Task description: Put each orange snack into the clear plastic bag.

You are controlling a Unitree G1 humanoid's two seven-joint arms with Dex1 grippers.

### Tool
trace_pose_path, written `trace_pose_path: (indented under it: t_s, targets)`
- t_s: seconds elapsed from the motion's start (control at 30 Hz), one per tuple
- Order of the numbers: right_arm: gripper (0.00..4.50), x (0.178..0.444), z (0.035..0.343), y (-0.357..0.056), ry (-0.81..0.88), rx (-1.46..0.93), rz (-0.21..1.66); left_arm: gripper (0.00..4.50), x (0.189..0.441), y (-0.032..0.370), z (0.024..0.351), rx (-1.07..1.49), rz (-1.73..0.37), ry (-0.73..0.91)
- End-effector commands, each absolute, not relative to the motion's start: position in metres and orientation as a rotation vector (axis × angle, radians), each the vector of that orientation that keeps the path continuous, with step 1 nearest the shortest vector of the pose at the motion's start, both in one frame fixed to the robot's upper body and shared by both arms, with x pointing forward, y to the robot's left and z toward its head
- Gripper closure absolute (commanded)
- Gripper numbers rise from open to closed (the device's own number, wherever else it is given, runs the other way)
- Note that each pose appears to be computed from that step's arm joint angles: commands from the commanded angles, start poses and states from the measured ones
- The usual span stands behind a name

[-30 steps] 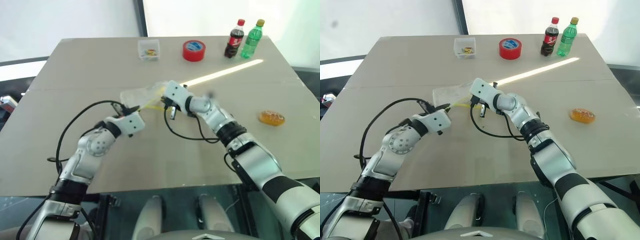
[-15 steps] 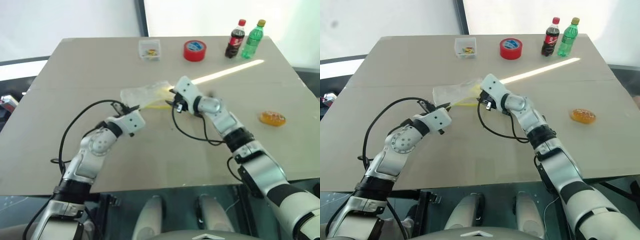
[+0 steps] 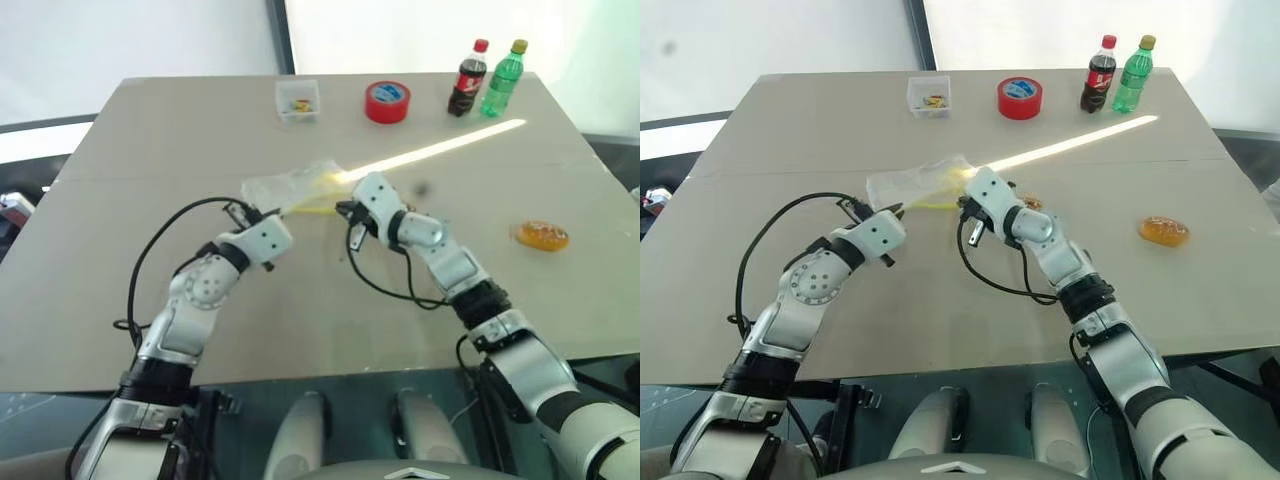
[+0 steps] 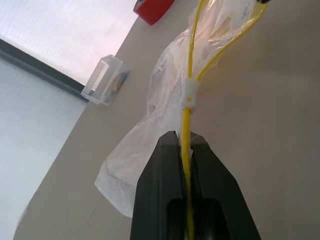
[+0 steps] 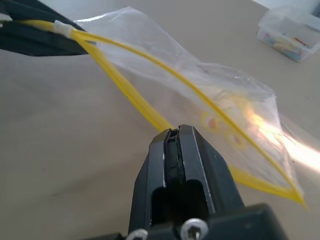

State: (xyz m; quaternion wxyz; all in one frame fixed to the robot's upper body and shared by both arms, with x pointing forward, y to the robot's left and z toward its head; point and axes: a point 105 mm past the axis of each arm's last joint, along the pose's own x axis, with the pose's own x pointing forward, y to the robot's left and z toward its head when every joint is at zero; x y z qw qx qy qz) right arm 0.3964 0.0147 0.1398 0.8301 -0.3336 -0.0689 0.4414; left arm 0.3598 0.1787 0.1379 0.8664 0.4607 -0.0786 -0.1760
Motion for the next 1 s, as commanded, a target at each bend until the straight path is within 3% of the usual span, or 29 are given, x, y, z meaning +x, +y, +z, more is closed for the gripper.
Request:
trace_pose_path:
  t_s: [0.03, 0.3, 0.4, 0.63, 0.67, 1.0]
  targets:
    - [4.45, 0.405, 0.16, 0.026, -0.236, -0.762, 0.915, 4.5, 0.357, 0.169, 0.154, 0.954, -0.389, -0.238]
    - [4.45, 0.415, 0.15, 0.039, -0.28, -1.007, 0.918, 4.5, 0.356, 0.165, 0.151, 0.945, -0.399, -0.235]
    - [3.68, 0.416, 0.151, 0.04, -0.385, -1.187, 0.873, 4.5, 0.356, 0.163, 0.151, 0.94, -0.399, -0.235]
    - [0.42, 0.419, 0.161, 0.04, -0.508, -1.241, 0.782, 4.5, 0.357, 0.156, 0.15, 0.92, -0.401, -0.232]
    - [0.24, 0.419, 0.162, 0.039, -0.515, -1.242, 0.77, 4.5, 0.357, 0.155, 0.15, 0.919, -0.402, -0.232]
    - [0.1, 0.414, 0.16, 0.008, -0.513, -1.11, 0.774, 4.5, 0.36, 0.153, 0.15, 0.911, -0.39, -0.22]
